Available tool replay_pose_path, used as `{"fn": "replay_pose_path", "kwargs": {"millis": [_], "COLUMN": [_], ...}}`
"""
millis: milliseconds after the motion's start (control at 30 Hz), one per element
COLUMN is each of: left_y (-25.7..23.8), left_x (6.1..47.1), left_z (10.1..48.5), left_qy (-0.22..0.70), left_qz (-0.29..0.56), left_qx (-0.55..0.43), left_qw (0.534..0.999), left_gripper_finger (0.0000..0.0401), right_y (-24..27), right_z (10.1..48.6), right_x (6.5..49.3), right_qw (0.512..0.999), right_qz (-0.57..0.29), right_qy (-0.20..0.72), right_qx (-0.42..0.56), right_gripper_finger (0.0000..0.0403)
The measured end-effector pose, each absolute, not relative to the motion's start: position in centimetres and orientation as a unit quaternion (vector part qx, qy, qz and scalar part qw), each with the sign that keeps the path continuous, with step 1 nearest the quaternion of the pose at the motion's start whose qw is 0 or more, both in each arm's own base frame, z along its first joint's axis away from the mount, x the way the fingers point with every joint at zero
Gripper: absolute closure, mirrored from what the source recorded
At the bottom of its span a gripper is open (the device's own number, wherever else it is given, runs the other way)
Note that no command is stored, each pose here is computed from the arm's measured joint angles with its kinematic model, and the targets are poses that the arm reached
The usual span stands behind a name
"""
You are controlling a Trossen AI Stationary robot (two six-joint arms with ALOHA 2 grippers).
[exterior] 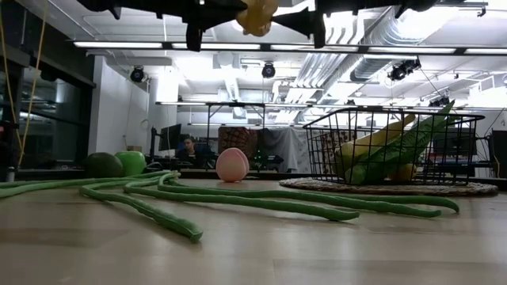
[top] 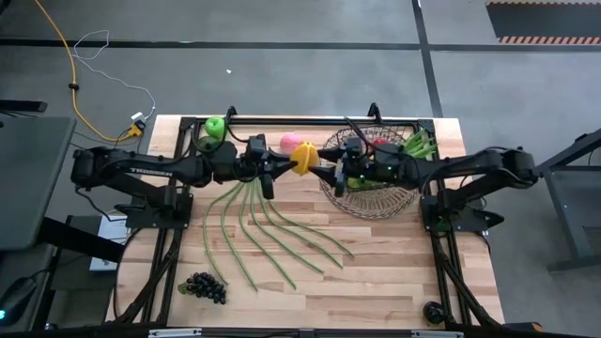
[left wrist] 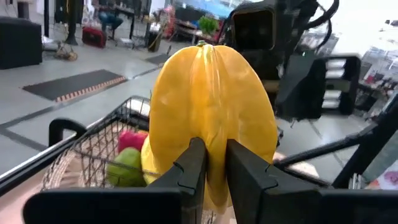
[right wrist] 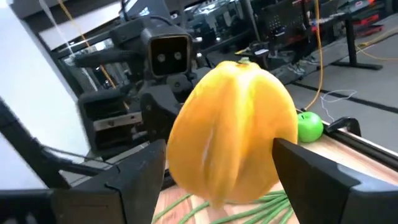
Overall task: Build produce basket
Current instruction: Put the yellow starfruit into the wire basket
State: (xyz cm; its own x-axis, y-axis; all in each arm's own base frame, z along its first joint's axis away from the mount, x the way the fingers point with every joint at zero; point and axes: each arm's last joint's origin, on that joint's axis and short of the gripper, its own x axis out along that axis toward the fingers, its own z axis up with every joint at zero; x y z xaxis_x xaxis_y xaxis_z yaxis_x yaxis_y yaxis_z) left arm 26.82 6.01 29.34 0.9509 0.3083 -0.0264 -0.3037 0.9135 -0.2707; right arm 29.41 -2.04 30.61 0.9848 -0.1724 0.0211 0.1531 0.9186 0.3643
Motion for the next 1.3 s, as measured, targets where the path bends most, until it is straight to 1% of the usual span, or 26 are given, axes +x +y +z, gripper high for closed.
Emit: {"fn": "replay_pose_path", "kwargs": {"millis": [333, 467, 567, 667, 933, 1067, 1133, 1300], "left_y": [5.8, 5.8, 5.8, 5.7, 5.6, 5.6, 5.6, 5.7], "left_x": [27.3, 27.3, 27.2, 27.1, 26.7, 26.7, 26.7, 26.6], "left_z": [29.1, 29.1, 29.3, 29.5, 30.3, 30.2, 30.2, 30.1], "left_qy": [-0.017, -0.018, -0.020, -0.024, -0.038, -0.034, -0.034, -0.031], "left_qz": [0.170, 0.170, 0.170, 0.169, 0.161, 0.157, 0.159, 0.164], "left_qx": [-0.136, -0.136, -0.136, -0.134, -0.124, -0.123, -0.123, -0.124], "left_qw": [0.976, 0.976, 0.976, 0.976, 0.978, 0.979, 0.979, 0.978], "left_gripper_finger": [0.0357, 0.0357, 0.0357, 0.0357, 0.0356, 0.0347, 0.0336, 0.0292], "right_y": [-2.1, -2.1, -2.1, -2.0, -2.0, -2.1, -2.1, -2.1], "right_z": [31.3, 31.3, 31.3, 31.3, 31.1, 31.1, 31.1, 31.1], "right_x": [29.8, 29.8, 29.8, 29.8, 29.8, 29.8, 29.8, 29.7], "right_qw": [0.977, 0.977, 0.977, 0.977, 0.977, 0.977, 0.978, 0.978], "right_qz": [-0.087, -0.083, -0.082, -0.079, -0.081, -0.084, -0.084, -0.084], "right_qy": [-0.035, -0.034, -0.033, -0.034, -0.026, -0.023, -0.024, -0.023], "right_qx": [0.191, 0.191, 0.192, 0.193, 0.195, 0.195, 0.192, 0.190], "right_gripper_finger": [0.0119, 0.0135, 0.0161, 0.0198, 0.0326, 0.0385, 0.0392, 0.0378]}}
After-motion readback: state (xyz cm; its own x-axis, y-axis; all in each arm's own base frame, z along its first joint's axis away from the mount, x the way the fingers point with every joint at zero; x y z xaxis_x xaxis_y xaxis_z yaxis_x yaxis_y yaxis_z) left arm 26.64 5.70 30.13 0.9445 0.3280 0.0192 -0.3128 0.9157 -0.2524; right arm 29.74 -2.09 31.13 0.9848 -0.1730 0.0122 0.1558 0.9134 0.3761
